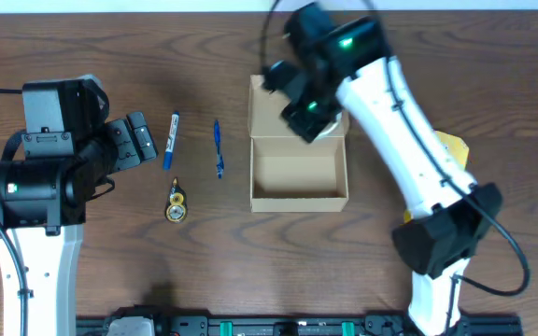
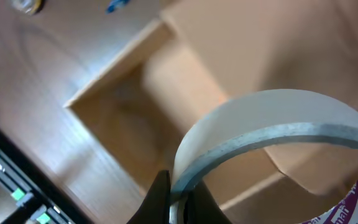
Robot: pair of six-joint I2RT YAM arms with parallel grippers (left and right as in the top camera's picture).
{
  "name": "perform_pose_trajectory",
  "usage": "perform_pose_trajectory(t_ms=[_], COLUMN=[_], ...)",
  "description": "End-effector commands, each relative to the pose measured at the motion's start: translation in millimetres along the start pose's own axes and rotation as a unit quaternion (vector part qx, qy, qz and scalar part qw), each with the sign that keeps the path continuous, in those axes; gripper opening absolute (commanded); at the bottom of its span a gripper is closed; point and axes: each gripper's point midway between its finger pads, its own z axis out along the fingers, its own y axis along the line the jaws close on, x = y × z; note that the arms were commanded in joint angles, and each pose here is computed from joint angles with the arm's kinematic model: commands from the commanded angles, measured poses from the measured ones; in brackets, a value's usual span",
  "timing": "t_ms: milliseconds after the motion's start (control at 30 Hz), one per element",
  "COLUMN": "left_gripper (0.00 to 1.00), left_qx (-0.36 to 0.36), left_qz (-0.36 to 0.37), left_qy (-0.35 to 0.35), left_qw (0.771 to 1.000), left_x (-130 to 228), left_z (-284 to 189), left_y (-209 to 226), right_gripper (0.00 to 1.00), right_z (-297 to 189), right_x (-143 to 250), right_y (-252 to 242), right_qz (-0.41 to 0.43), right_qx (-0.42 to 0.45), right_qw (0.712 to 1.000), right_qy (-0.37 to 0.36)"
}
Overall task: Pack container
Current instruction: 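Carry the white tape roll with the right gripper over the box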
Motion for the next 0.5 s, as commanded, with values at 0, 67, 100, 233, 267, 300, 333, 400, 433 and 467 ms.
perform_pose_trajectory(t_ms=[0,67,100,233,267,300,333,400,433,467], left_gripper=[0.95,0.95,0.95,0.95,0.95,0.96,0.95,0.95,0.95,0.95], left_qx=[0.001,0.001,0.001,0.002,0.002,0.002,0.002,0.003,0.004,0.007], left_qz=[0.002,0.002,0.002,0.001,0.001,0.002,0.002,0.001,0.001,0.002], left_qy=[-0.004,-0.002,-0.002,0.001,0.001,0.001,0.0,0.001,0.001,0.001], left_qw=[1.0,1.0,1.0,1.0,1.0,1.0,1.0,1.0,1.0,1.0], left_x=[-3.1,-2.4,-2.2,-0.8,-0.9,-1.0,-1.0,-1.0,-1.0,-1.2], left_z=[-2.6,-2.6,-2.7,-2.6,-2.6,-2.6,-2.7,-2.5,-2.6,-2.5], left_y=[0.1,0.2,0.3,-0.1,-0.1,-0.1,-0.1,-0.3,-0.9,-1.9], right_gripper=[0.02,0.02,0.02,0.01,0.02,0.01,0.02,0.02,0.01,0.01], right_z=[-1.7,3.4,7.2,31.2,40.3,46.4,53.8,69.2,78.5,84.8], right_x=[-6.0,-5.7,-3.9,12.8,19.1,22.9,27.6,35.7,40.2,42.4], right_y=[16.3,27.5,30.6,33.2,33.3,33.2,33.1,32.7,33.1,34.9], right_qz=[-0.045,-0.058,-0.061,-0.058,-0.057,-0.056,-0.055,-0.053,-0.055,-0.058], right_qx=[0.023,0.019,0.016,0.004,0.0,-0.003,-0.005,-0.01,-0.013,-0.017], right_qw=[0.999,0.998,0.998,0.997,0.996,0.995,0.994,0.993,0.992,0.992], right_qy=[0.003,0.011,0.017,0.058,0.072,0.08,0.089,0.104,0.111,0.114])
